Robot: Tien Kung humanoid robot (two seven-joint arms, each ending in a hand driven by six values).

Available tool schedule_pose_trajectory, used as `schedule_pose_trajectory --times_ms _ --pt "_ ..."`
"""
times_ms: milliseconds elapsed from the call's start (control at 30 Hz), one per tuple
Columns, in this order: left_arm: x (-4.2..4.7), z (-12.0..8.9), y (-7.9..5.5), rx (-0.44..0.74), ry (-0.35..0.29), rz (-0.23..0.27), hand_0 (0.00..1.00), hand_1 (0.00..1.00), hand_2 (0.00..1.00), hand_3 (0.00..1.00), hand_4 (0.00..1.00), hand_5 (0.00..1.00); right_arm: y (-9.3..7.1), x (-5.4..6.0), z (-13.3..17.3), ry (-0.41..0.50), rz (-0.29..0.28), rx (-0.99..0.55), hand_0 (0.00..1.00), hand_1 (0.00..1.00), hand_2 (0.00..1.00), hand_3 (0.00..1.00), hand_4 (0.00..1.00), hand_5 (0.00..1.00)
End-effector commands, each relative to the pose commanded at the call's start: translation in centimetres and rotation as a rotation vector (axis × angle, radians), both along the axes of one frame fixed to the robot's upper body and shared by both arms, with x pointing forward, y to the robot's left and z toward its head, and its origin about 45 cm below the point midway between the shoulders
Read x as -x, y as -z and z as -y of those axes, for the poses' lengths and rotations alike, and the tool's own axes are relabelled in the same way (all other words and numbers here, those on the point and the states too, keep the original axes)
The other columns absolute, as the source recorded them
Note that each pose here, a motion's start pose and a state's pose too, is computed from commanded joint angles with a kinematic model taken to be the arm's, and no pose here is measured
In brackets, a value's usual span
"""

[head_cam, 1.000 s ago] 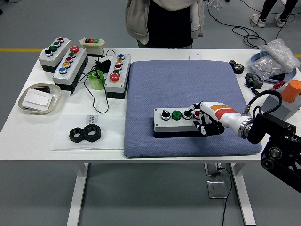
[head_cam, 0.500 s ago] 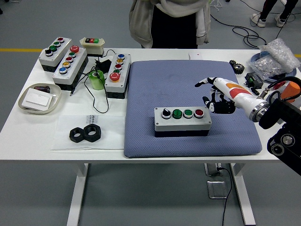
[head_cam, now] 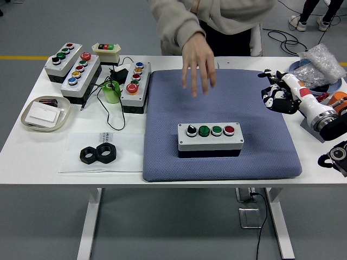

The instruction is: Pick up the button,place it on the desk,press the button,press the button

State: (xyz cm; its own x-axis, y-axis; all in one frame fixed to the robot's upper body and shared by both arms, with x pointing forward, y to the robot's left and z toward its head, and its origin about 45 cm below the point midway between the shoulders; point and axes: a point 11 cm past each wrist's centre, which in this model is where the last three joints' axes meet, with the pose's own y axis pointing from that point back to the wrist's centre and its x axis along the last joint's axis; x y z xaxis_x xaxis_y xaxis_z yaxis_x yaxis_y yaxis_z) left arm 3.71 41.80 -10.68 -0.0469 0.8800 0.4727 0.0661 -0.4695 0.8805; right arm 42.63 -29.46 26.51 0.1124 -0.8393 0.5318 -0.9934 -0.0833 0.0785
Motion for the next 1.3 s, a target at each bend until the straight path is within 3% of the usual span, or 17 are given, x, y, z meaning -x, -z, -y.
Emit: schedule_pose_trajectory --times_ms 267,567,800,1033,1100,1133,1300 --pt "-0.07 0.1 0.0 0.000 -0.001 0.001 0.746 0.782 0.855 0.772 0.542 0.998 0.8 -0.4 3.4 0.212 -0.032 -0.325 0.871 0.782 0.806 0.801 0.532 0.017" --pt "-0.05 0.2 0.0 0.002 -0.001 0.001 0.746 0.783 0.854 0.772 0.542 0.998 2.5 -0.2 4.9 0.320 -0.123 -0.579 0.879 0.790 0.816 0.802 0.538 0.046" --pt "-0.04 0.2 0.1 0.003 0.000 0.001 0.746 0.783 0.854 0.771 0.542 0.998 2.6 -0.2 5.3 0.348 -0.114 -0.578 0.886 0.799 0.821 0.803 0.544 0.054" --pt "0.04 0.2 0.1 0.003 0.001 -0.001 0.746 0.783 0.853 0.772 0.542 0.998 2.0 -0.2 5.3 0.327 -0.060 -0.452 0.901 0.822 0.852 0.847 0.575 0.059" --pt "0.10 0.2 0.1 0.003 0.001 -0.003 0.746 0.783 0.853 0.772 0.542 0.998 2.0 -0.2 5.2 0.319 -0.054 -0.429 0.901 0.822 0.852 0.847 0.575 0.059" --pt "0.13 0.2 0.1 0.003 0.002 -0.004 0.746 0.783 0.853 0.772 0.542 0.998 2.1 -0.2 5.1 0.315 -0.055 -0.424 0.920 0.834 0.864 0.867 0.632 0.071" --pt "0.27 0.2 0.1 0.003 0.003 -0.008 0.746 0.783 0.853 0.772 0.542 0.998 2.2 -0.2 5.0 0.299 -0.058 -0.392 0.920 0.834 0.864 0.867 0.632 0.071"
